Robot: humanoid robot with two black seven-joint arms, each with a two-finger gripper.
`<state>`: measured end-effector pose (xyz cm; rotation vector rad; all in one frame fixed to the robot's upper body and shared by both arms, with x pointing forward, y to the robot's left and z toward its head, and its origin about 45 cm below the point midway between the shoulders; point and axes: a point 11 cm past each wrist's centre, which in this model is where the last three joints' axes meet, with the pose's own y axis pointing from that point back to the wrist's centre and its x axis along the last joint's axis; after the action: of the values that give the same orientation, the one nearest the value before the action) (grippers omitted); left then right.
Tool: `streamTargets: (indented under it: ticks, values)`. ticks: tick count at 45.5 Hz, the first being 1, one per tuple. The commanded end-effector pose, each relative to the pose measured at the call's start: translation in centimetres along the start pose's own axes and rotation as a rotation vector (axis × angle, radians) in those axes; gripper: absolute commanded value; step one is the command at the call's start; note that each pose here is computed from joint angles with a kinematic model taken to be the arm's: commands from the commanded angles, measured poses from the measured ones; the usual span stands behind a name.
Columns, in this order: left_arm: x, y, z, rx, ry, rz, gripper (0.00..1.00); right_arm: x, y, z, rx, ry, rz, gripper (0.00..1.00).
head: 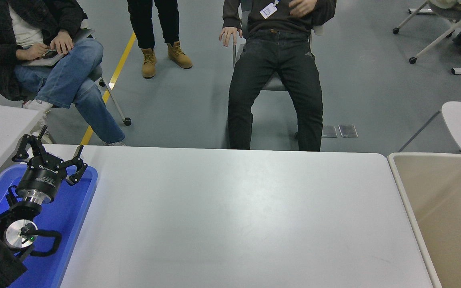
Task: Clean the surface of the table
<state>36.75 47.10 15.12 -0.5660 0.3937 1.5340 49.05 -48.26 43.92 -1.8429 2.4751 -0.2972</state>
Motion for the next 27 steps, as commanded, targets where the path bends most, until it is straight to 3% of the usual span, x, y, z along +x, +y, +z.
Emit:
streamTargets:
  ticks: [1, 16, 27]
  values:
    - [0.0, 0.0, 0.0, -0.001, 0.001, 0.000, 1.00, -5.6, 1.3, -4.7, 0.138, -0.238, -0.180, 0.98]
    - [0.0, 0.0, 0.0, 0.000, 0.000, 0.000, 1.00, -7.9, 3.9, 5.0, -0.033, -0.318, -0.199, 0.98]
    - [0.0, 0.0, 0.0, 0.000, 0.000, 0.000, 1.00, -9.3, 5.9, 9.3, -0.090, -0.404, -0.203, 0.98]
